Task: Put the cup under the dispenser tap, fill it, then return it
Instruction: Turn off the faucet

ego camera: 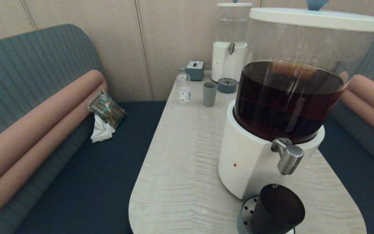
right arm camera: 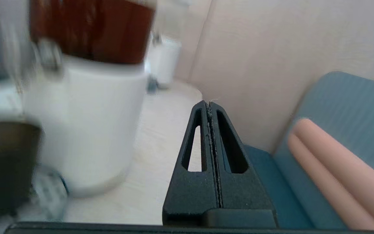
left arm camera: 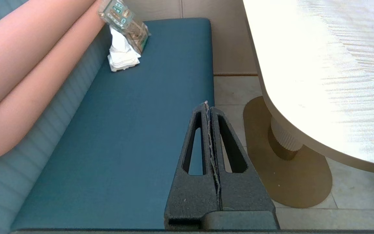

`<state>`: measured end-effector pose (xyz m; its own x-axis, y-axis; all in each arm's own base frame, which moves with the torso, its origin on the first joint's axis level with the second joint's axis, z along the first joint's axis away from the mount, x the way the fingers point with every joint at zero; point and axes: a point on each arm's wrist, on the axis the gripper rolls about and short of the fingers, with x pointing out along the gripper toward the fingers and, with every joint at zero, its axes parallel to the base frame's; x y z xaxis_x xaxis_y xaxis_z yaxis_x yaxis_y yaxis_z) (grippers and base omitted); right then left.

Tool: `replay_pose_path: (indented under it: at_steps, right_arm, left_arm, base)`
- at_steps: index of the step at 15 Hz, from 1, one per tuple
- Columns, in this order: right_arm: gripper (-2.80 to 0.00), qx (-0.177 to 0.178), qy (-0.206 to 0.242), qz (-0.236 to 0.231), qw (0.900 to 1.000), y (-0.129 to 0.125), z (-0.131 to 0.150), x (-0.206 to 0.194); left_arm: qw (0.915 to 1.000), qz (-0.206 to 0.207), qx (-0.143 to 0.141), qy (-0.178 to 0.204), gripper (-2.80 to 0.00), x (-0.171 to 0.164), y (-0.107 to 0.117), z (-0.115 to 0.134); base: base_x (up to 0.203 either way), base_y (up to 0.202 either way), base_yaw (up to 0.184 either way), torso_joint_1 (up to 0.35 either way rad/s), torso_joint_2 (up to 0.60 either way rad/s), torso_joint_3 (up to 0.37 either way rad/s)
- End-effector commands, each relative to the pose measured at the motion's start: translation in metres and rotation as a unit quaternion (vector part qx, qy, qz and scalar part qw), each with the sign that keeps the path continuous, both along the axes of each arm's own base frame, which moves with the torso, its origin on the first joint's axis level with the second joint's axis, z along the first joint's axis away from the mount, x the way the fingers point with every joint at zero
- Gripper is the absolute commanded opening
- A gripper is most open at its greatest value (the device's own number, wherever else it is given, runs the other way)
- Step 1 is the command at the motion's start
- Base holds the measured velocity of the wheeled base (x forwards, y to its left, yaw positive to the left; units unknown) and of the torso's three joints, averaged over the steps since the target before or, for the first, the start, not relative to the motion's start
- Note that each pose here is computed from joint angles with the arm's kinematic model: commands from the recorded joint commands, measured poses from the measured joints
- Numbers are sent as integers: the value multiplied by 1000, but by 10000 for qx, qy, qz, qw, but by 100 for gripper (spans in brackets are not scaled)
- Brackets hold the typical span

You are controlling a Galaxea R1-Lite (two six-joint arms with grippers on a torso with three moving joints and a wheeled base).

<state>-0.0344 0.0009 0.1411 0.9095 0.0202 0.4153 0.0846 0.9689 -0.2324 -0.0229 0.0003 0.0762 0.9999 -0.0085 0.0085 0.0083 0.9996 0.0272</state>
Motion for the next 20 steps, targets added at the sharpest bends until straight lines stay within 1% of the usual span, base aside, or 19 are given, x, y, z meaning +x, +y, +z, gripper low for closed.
replay_pose_path:
  at_steps: [1,2,3,4,5,7,10,11,12,13,14,20]
  right_arm:
    - [-280,-121,105,-69,9998,0,-24,4]
    - [-280,-86,202,-66,9997,0,-30,5]
    - [-280,15,437,-31,9990,0,-34,6]
    - [-280,84,773,-9,9970,0,-40,8]
    - [-280,108,1164,2,9931,0,-48,10]
    - [-280,126,1870,30,9823,0,-62,12]
    - [-280,160,1980,162,9799,0,-64,12]
    - [-280,207,2145,162,9764,0,-68,12]
    - [-280,295,2207,169,9747,0,-69,12]
    - [-280,420,2187,189,9747,0,-69,12]
    - [-280,474,2189,185,9744,0,-69,12]
    - [-280,592,2196,202,9736,0,-68,12]
  left_arm:
    - [10000,4,2,-3,-280,0,0,0]
    - [10000,4,2,-3,-280,0,0,0]
    - [10000,4,2,-3,-280,0,0,0]
    - [10000,4,2,-3,-280,0,0,0]
    - [10000,4,2,-3,-280,0,0,0]
    - [10000,4,2,-3,-280,0,0,0]
    - [10000,4,2,-3,-280,0,0,0]
    - [10000,4,2,-3,-280,0,0,0]
    - [10000,4,2,-3,-280,0,0,0]
    - [10000,4,2,-3,-280,0,0,0]
    - [10000,4,2,-3,-280,0,0,0]
    - [10000,4,2,-3,-280,0,0,0]
  base:
    - [0,0,0,0,0,0]
    - [0,0,0,0,0,0]
    - [0,0,0,0,0,0]
    - [0,0,0,0,0,0]
    - [0,0,0,0,0,0]
    - [0,0,0,0,0,0]
    - [0,0,0,0,0,0]
    - [0,0,0,0,0,0]
    - [0,0,0,0,0,0]
    - [0,0,0,0,0,0]
    - [0,0,0,0,0,0]
    - [0,0,0,0,0,0]
